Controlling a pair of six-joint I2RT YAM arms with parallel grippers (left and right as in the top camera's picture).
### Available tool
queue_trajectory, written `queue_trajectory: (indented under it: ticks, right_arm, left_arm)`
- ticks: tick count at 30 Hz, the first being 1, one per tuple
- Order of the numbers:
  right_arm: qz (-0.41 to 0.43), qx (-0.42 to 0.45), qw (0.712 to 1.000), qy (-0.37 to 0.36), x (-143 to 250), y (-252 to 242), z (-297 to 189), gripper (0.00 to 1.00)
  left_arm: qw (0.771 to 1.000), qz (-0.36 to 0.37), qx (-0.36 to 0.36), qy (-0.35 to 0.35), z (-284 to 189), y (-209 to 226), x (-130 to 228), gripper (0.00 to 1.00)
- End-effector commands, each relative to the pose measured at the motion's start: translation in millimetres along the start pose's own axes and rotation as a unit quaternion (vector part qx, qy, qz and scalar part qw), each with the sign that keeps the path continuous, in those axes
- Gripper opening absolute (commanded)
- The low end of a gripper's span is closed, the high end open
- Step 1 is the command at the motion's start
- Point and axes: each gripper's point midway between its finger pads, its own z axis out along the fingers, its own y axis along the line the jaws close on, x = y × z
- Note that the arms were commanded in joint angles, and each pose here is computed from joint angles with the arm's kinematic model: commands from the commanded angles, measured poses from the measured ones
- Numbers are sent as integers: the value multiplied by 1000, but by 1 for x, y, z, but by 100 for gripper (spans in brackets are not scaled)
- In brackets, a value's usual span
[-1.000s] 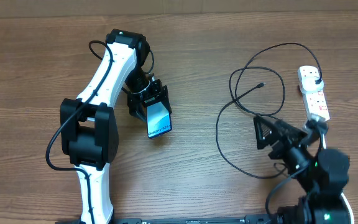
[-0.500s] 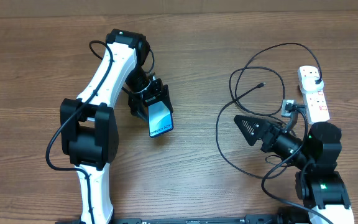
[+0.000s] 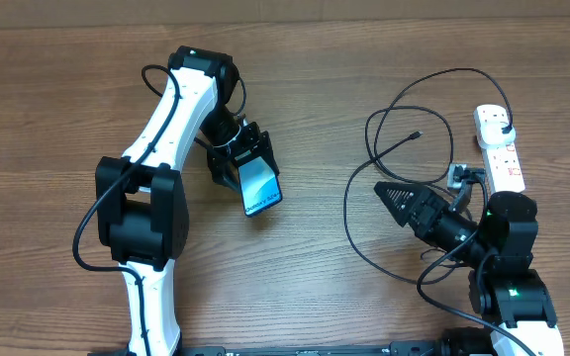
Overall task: Plug charger to phone and switch on socket
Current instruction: 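Swing the right gripper left toward the phone held by the left gripper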
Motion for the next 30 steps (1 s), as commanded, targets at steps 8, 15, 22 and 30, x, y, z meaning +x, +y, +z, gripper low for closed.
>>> queue_trajectory:
  ticks: [8,15,22,30]
  right_arm:
    - [57,2,998,16,13,14,8,99]
    - [2,19,999,-34,12,26,22,100]
    - [-13,22,997,-77,16,42,31,100]
    - [17,52,997,-59,42,35,64,100]
  left_arm:
    - [999,-46,27,1,-6,-11,0,52]
    - [997,-70,30,-1,-6,-12,-1,52]
    - [994,-103,41,-4,-7,-16,-5,50]
    - [991,-108,71,-21,-8,-29,-16,50]
